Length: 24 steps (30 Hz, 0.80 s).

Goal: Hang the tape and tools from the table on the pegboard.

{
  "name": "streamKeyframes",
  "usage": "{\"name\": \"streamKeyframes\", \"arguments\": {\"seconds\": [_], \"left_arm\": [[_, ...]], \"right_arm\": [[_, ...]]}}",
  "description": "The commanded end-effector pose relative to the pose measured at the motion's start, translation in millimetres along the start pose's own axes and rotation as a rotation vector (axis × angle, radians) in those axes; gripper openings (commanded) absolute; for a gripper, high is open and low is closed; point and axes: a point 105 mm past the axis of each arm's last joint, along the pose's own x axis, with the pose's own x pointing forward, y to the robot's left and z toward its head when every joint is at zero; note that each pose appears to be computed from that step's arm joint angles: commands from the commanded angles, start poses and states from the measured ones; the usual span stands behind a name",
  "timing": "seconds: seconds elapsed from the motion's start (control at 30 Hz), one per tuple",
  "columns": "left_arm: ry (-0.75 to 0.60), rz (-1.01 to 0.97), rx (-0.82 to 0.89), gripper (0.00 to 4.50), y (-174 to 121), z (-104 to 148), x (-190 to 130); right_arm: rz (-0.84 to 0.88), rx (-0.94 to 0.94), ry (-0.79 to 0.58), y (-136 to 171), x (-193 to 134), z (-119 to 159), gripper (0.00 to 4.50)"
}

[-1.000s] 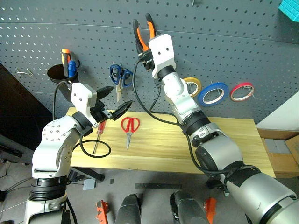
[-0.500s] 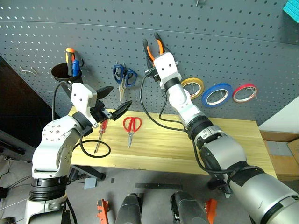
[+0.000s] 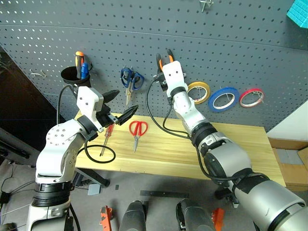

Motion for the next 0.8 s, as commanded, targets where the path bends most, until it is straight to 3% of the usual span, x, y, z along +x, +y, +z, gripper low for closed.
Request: {"name": "streamKeyframes", "arguments": {"seconds": [0.03, 0.23, 0.5, 0.67, 0.8], "left_arm": [[-0.041, -0.005, 0.036, 4.5, -1.5, 10.8, 3.9], [-0.04, -0.01, 0.029, 4.5, -4.1, 8.2, 6.8], [-0.022, -0.007, 0.011, 4.5, -9.1, -0.4, 7.0], [-0.007, -0.013, -0.003, 4.5, -14.6, -6.0, 8.2], [0.054, 0.0, -0.035, 4.5, -18.4, -20.8, 5.2]], "right_arm": [[-0.032, 0.021, 0.012, -8.1, 1.3, 0.3, 4.38], [-0.045, 0.089, -0.067, -12.0, 7.0, 32.0, 4.45], [0.144, 0.299, -0.293, -0.4, -27.3, 123.1, 4.45], [0.207, 0.394, -0.305, -20.7, -44.0, 141.9, 4.45], [0.445, 0.475, -0.247, -32.9, -63.1, 141.1, 4.45]]}}
